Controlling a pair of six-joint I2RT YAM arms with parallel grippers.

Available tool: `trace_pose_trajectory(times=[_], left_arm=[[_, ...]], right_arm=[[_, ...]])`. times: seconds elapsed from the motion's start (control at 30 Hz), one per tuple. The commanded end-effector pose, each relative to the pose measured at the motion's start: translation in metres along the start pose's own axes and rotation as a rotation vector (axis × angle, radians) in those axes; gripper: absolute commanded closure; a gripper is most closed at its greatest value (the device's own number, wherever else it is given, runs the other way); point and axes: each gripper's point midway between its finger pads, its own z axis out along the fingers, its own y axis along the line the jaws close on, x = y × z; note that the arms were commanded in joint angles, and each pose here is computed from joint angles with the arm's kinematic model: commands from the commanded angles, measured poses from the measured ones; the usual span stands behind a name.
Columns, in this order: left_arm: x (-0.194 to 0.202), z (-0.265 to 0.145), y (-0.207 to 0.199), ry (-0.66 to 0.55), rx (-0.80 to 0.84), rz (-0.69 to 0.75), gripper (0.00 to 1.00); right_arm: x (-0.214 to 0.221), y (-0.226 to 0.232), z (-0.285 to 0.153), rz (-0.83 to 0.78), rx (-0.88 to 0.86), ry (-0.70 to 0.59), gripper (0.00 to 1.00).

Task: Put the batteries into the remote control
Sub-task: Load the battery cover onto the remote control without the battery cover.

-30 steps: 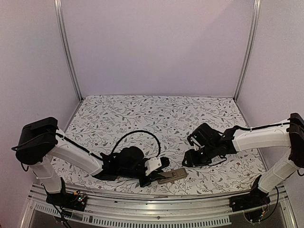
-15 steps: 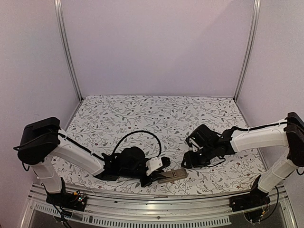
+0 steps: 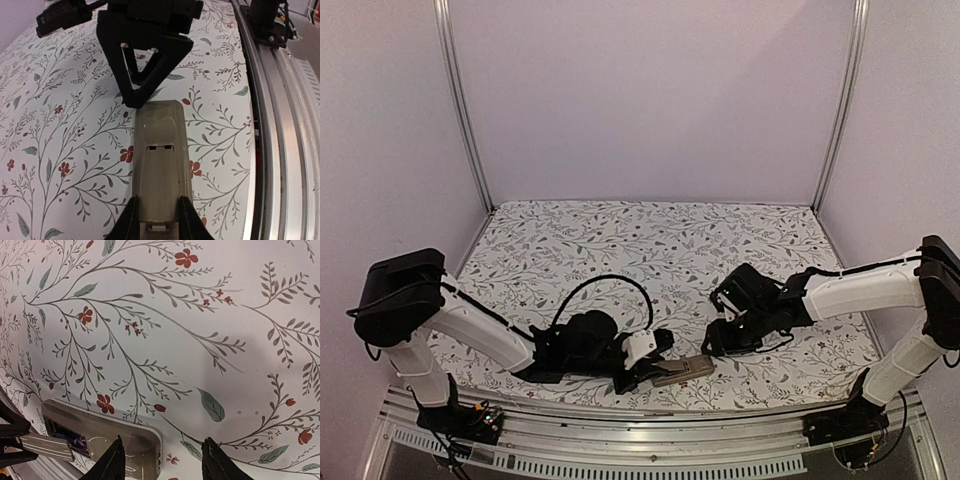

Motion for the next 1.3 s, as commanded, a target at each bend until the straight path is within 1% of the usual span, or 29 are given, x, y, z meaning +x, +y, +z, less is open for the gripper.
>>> trace_pose_trajectory(times=[0.0, 0.3, 1.1, 1.27], left_arm=[[-0.01, 0.003, -0.005, -0.034, 0.014, 0.003, 0.98], [-0.002, 0.011, -0.006, 0.006, 0.022, -0.004, 0.98], [0.013, 0.02, -0.007, 0.057, 0.027, -0.021, 0.99], [0.02, 0.02, -0.006, 0.088, 0.021, -0.019, 0.99]], right_arm=[[-0.004, 0.007, 0.0, -0.011, -0.015, -0.008, 0.49], [-0.004, 0.006, 0.001, -0.017, -0.012, -0.009, 0.5], [-0.003, 0.005, 0.001, -0.017, -0.006, -0.009, 0.51], [0.0, 0.005, 0.0, -0.02, -0.007, 0.001, 0.51]])
